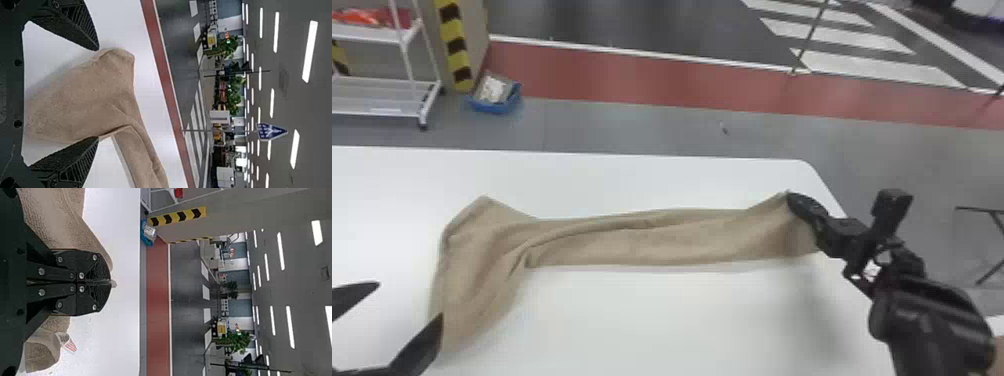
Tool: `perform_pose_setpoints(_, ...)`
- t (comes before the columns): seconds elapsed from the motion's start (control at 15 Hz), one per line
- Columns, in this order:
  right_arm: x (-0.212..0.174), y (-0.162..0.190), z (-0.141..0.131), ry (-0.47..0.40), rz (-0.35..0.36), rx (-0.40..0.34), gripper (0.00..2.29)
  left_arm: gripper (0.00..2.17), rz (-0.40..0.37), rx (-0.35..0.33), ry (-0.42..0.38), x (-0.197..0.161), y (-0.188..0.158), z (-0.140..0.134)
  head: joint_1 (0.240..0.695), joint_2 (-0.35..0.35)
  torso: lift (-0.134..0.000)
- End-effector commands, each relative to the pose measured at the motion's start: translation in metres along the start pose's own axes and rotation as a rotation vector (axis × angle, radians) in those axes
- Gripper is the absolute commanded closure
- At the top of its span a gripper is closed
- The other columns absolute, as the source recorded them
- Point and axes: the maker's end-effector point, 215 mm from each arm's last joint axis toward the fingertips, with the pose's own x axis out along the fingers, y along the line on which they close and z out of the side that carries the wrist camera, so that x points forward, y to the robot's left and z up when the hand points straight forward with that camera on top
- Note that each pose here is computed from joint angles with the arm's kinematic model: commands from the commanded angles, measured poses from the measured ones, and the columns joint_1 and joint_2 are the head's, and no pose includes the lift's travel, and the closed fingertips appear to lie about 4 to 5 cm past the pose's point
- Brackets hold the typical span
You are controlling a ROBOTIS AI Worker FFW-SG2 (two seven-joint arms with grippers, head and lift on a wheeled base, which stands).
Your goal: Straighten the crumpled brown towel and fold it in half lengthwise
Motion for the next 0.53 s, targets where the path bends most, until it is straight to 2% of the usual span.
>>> perform_pose_setpoints(0.0,0.001,0.002,0.001,0.0,0.006,-0.003,1.22,0.09,-0.011,0.019,0.019,-0.001,-0.003,-0.018,0.695,-0.263,-0.124)
perform_pose_setpoints(0.27,0.002,0.005,0.0,0.0,0.015,-0.001,1.22,0.28,0.016,0.068,0.131,-0.002,0.007,-0.06,0.695,-0.256,-0.124)
perform_pose_setpoints(0.47,0.003,0.005,0.0,-0.002,0.015,-0.002,1.22,0.36,0.01,0.066,0.2,-0.009,0.009,-0.082,0.695,-0.242,-0.124)
